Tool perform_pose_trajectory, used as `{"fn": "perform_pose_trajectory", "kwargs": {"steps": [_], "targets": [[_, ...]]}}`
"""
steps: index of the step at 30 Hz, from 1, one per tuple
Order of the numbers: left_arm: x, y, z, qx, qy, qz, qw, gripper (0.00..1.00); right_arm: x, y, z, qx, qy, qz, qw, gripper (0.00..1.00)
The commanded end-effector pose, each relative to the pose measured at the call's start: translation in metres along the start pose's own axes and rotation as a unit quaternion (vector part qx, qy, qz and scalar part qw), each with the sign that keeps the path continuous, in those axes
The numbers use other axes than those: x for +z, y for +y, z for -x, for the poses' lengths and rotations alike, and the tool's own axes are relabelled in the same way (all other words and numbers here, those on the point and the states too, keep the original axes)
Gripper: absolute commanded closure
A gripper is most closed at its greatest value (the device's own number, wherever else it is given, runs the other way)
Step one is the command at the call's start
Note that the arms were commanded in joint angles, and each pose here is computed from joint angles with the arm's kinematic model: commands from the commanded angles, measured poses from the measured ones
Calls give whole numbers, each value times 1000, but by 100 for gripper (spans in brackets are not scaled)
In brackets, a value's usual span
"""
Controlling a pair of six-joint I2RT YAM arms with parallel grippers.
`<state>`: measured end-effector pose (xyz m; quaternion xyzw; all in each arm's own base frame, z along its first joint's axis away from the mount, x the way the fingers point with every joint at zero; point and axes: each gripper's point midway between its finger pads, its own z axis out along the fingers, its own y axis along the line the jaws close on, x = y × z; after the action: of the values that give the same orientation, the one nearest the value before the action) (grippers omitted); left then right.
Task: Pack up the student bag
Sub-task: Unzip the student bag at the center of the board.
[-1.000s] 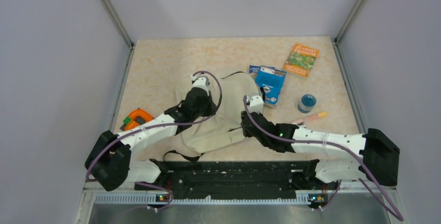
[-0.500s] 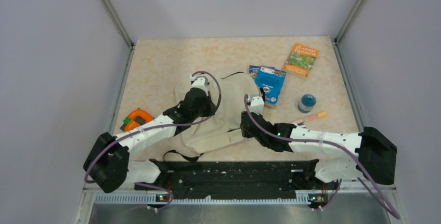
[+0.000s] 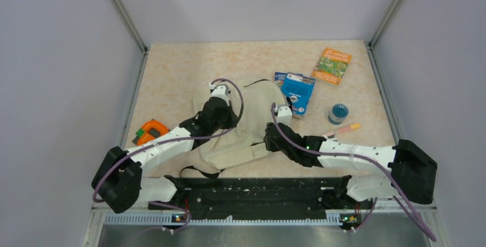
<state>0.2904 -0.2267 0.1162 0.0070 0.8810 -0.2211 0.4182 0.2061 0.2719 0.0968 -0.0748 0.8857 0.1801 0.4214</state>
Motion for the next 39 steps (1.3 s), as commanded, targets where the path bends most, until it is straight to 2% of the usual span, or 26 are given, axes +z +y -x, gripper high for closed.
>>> {"fn": "perform_pose_trajectory", "kwargs": {"steps": [1, 9, 18, 22, 25, 28, 30, 33, 39], "targets": [[-8, -9, 17, -11, -30, -20, 999, 100, 7, 4, 3, 3, -9, 6, 1000, 75], [-10, -10, 20, -11, -34, -22, 999, 100, 15, -12, 0, -26, -9, -42, 999, 80], [-10, -6, 15, -10, -25, -12, 1000, 100, 20, -8, -8, -49, -5, -19, 999, 83], [-10, -5, 16, -8, -25, -10, 1000, 100, 22, -4, -10, -60, 1, -9, 998, 90], [-10, -6, 17, -8, -27, -10, 1000, 100, 22, 2, -10, -61, 2, 5, 998, 100], [-10, -5, 17, -3, -26, -9, 1000, 100, 22, -2, -10, -69, 0, -3, 998, 100], [-10, -5, 16, 5, -22, -9, 1000, 100, 21, -9, -7, -80, -5, -19, 997, 100], [-12, -3, 16, 19, -18, -6, 1000, 100, 18, -32, 4, -103, -20, -86, 991, 100], [-15, 5, 15, 37, -14, 6, 999, 100, 3, -73, 26, -153, -52, -204, 966, 100]]}}
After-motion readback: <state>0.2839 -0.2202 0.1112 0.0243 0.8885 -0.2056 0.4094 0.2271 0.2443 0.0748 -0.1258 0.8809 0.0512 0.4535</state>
